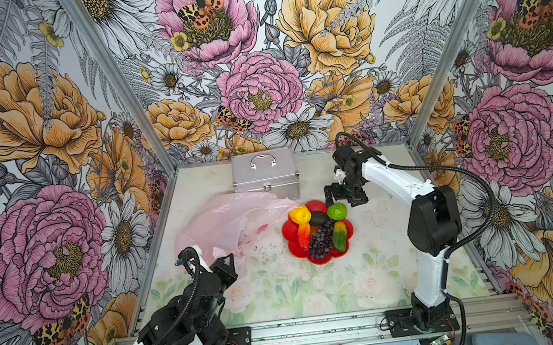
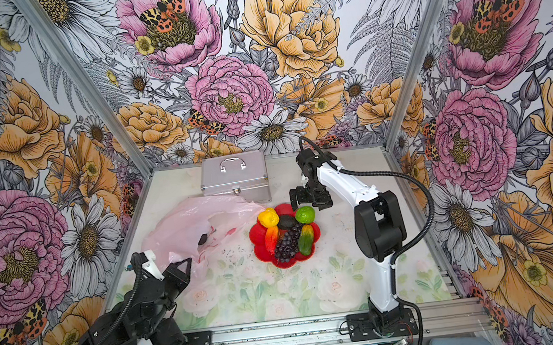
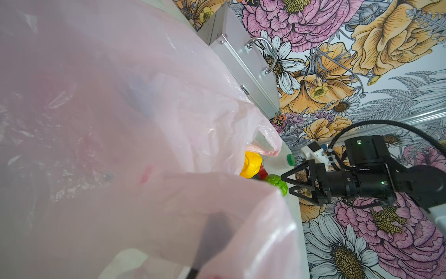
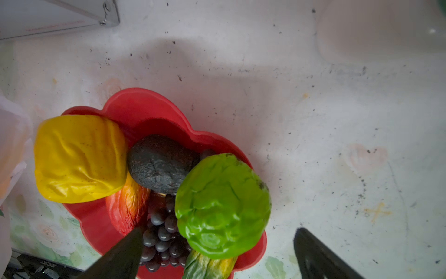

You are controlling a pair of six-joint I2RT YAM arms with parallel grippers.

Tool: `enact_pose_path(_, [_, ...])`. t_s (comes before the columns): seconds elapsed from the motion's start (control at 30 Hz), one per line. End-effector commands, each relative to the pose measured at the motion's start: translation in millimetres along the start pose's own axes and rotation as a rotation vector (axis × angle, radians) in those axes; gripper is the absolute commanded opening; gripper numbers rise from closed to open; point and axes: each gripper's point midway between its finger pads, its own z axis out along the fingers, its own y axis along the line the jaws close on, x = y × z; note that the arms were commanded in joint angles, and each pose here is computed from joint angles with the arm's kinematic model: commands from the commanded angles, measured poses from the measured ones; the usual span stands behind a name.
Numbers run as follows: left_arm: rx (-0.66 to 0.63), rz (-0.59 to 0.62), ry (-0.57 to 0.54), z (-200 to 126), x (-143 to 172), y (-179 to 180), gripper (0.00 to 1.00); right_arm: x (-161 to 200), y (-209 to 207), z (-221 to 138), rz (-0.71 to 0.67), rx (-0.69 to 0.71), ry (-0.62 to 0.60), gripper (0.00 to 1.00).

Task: Place the fruits into the plastic bag
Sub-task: Pick up the fruit from the plate.

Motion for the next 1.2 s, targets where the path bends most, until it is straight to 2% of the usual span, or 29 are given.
enact_pose_path(0.0, [-0.021,-0.009,-0.028,2,-3,4,0.0,-8,4,-1,-0.018,-0.038,-0.004,0.99])
enact_pose_path(0.23, [-0.029,-0.022,-0.03,6,-2,4,0.0,-4,4,15,-0.011,-0.053,0.033,0.96])
enact_pose_path(0.8, [-0.029,-0.03,-0.03,7,-1,4,0.0,4,7,32,0.023,-0.097,0.063,0.79])
enact_pose_path(1.17, [-0.029,-0.037,-0.029,8,0,4,0.0,6,9,32,0.026,-0.108,0.067,0.64])
